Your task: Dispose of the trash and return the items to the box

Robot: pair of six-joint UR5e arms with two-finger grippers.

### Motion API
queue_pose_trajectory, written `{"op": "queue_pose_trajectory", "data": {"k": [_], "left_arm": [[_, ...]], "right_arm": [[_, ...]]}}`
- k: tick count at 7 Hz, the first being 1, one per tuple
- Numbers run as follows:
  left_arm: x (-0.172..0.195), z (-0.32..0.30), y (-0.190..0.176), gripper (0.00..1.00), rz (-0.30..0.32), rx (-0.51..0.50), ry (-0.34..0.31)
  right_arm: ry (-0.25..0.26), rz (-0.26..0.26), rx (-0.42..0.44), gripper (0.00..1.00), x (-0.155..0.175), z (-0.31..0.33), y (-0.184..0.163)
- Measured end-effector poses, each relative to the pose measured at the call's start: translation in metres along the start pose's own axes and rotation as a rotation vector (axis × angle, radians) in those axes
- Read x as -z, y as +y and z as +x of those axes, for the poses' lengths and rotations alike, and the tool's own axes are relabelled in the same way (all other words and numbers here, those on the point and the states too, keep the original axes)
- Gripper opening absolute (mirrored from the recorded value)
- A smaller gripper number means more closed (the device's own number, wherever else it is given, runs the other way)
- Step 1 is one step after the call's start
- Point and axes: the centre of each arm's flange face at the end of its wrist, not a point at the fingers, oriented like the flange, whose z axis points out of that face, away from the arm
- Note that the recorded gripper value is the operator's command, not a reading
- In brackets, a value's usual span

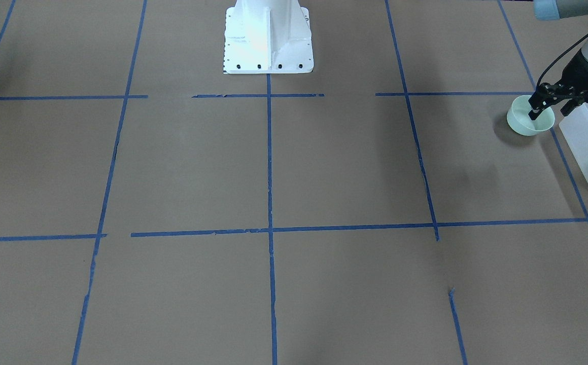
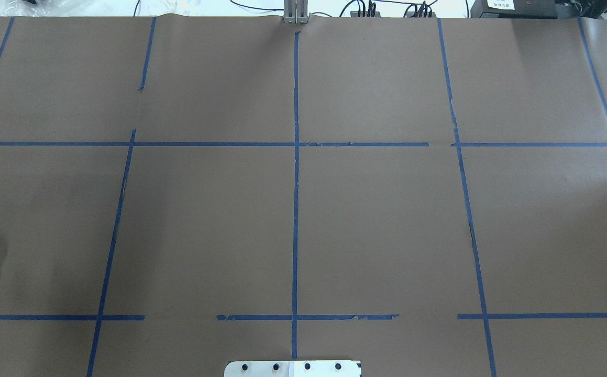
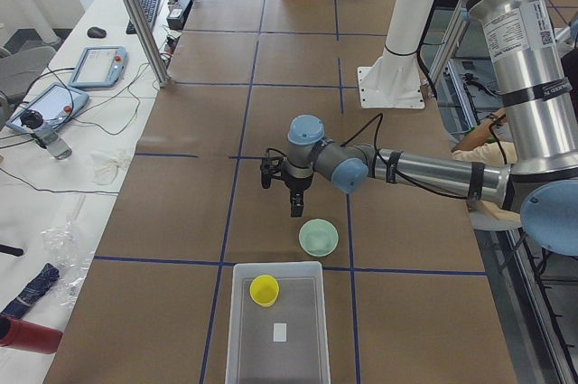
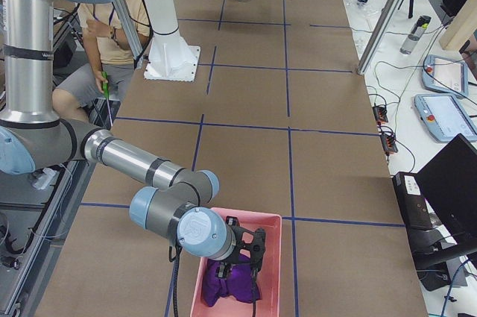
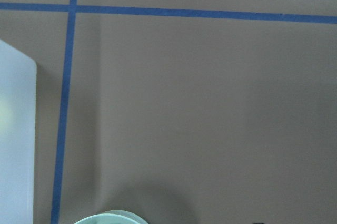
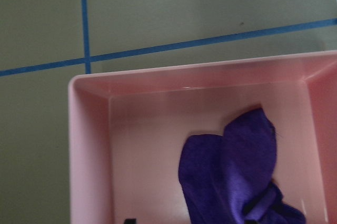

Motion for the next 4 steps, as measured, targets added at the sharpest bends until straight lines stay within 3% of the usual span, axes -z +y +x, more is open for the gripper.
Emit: {"op": "queue_pose_trajectory", "data": {"k": [2, 4], "left_arm": [[-0.035, -0.011, 0.01, 0.87, -0.027, -0.027, 0.003], [-0.06, -0.006, 0.022, 0.86, -0.067, -0.037, 0.008]], "right_arm": [[-0.03, 0.012, -0.018, 1.0, 0.012, -0.083, -0.026], [-0.039, -0.008, -0.045, 1.0, 0.01, -0.158, -0.037]]}}
